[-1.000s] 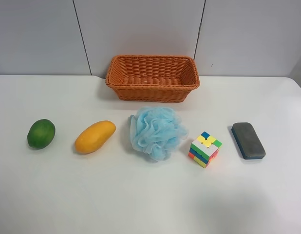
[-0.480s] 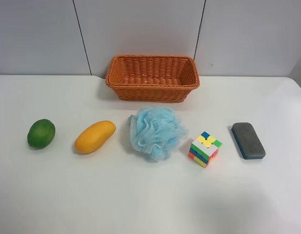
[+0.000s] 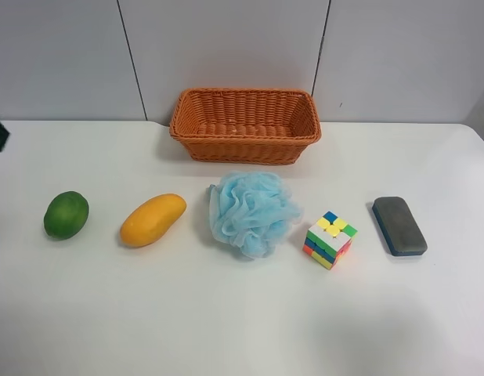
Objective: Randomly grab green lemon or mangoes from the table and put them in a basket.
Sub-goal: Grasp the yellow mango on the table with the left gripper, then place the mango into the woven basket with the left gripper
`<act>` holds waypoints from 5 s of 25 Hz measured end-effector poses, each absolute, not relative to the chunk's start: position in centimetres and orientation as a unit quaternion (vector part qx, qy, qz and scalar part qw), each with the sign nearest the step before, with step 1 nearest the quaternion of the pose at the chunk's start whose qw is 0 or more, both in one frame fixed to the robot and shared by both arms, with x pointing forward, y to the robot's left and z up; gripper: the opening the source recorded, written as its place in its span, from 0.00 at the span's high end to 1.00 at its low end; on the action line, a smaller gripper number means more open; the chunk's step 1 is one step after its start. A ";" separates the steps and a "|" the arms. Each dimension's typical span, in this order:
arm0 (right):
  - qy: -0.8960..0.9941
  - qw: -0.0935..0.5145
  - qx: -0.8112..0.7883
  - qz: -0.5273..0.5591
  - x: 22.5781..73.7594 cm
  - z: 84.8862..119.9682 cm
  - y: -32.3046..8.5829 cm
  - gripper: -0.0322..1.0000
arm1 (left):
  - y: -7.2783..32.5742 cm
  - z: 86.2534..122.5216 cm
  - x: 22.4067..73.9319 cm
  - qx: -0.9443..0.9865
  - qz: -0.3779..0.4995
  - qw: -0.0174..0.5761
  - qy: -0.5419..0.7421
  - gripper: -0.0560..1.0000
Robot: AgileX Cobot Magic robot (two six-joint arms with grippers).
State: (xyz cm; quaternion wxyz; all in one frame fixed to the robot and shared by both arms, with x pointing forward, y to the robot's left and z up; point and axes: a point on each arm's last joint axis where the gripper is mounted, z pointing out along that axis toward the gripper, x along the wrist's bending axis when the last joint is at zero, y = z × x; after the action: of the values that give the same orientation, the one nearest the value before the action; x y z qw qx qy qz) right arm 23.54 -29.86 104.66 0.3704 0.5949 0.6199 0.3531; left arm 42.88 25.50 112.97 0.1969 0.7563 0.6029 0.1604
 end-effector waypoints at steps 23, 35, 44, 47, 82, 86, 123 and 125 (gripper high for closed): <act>0.620 0.370 0.595 0.353 23.5 104.7 -29.9 0.01 | 13.8 98.3 53.2 0.839 0.084 0.106 0.528 0.01; 0.620 0.370 0.595 0.353 23.5 104.7 -29.9 0.01 | 13.1 92.7 54.9 0.854 0.082 0.063 0.511 0.01; 0.620 0.370 0.595 0.353 23.5 104.7 -29.9 0.01 | 12.8 89.5 55.6 0.860 0.079 0.051 0.502 0.01; 0.620 0.370 0.595 0.353 23.5 104.7 -29.9 0.01 | 12.8 89.1 55.6 0.860 0.078 0.050 0.502 0.01; 0.620 0.370 0.595 0.353 23.5 104.7 -29.9 0.01 | 9.5 108.3 61.9 0.831 0.146 0.148 0.516 0.38; 0.620 0.370 0.595 0.353 23.5 104.7 -29.9 0.01 | 8.0 109.7 64.2 0.827 0.166 0.195 0.501 0.38; 0.620 0.370 0.595 0.353 23.5 104.7 -29.9 0.01 | 2.3 96.4 73.2 0.782 0.155 0.343 0.498 0.05; 0.620 0.370 0.595 0.353 23.5 104.7 -29.9 0.01 | 2.6 96.5 73.3 0.781 0.154 0.341 0.500 0.02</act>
State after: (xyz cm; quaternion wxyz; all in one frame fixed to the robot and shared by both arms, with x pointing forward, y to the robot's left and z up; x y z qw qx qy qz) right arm 23.54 -29.86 104.66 0.3704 0.5949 0.6199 0.3531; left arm 73.32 2.56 96.49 0.3412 0.7809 0.5000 0.1545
